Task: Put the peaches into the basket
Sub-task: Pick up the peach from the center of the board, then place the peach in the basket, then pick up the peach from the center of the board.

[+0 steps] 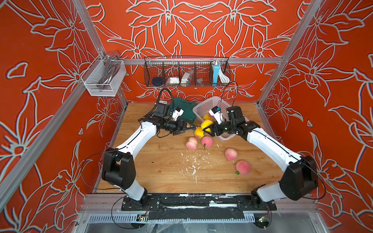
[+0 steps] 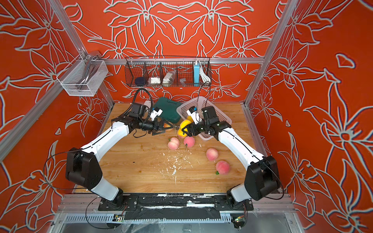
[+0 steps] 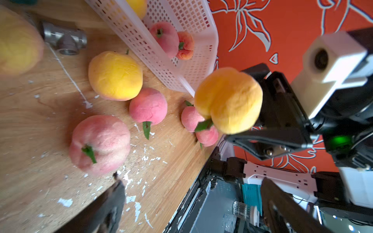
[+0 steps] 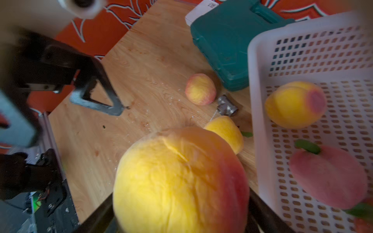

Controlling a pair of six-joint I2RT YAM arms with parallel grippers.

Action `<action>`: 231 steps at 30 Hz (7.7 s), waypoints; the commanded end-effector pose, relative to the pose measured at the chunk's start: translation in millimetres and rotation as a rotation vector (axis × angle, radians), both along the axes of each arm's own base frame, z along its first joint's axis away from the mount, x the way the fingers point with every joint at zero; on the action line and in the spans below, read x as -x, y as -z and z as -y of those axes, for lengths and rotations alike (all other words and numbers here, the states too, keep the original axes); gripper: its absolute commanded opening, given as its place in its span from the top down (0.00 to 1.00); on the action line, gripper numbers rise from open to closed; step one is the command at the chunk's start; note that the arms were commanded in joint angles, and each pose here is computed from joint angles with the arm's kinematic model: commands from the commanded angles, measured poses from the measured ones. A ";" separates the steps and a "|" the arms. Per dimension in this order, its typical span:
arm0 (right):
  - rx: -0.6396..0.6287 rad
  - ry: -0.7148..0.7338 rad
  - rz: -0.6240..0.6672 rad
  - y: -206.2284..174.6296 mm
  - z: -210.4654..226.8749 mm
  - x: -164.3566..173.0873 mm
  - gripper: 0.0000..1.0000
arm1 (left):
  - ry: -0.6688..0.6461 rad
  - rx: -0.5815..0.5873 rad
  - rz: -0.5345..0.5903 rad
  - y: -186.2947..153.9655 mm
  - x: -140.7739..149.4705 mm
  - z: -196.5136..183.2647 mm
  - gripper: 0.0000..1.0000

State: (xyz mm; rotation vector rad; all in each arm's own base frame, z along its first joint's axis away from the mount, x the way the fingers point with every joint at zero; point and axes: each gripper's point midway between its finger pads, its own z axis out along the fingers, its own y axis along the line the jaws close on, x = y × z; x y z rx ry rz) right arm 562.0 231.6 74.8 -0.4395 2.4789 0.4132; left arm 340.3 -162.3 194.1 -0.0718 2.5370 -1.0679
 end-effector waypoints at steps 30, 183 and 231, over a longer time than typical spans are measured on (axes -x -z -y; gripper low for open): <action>-0.053 -0.128 0.168 -116.0 28.5 206.7 0.03 | -0.034 -0.066 -0.044 16.2 6.8 -12.1 0.03; -0.558 -0.603 0.217 -195.0 -58.9 302.5 0.30 | 0.597 0.437 0.001 -82.8 53.8 151.8 0.30; 0.034 0.108 0.123 -97.1 89.6 58.9 0.26 | 0.213 0.097 0.125 -43.4 10.6 45.3 0.02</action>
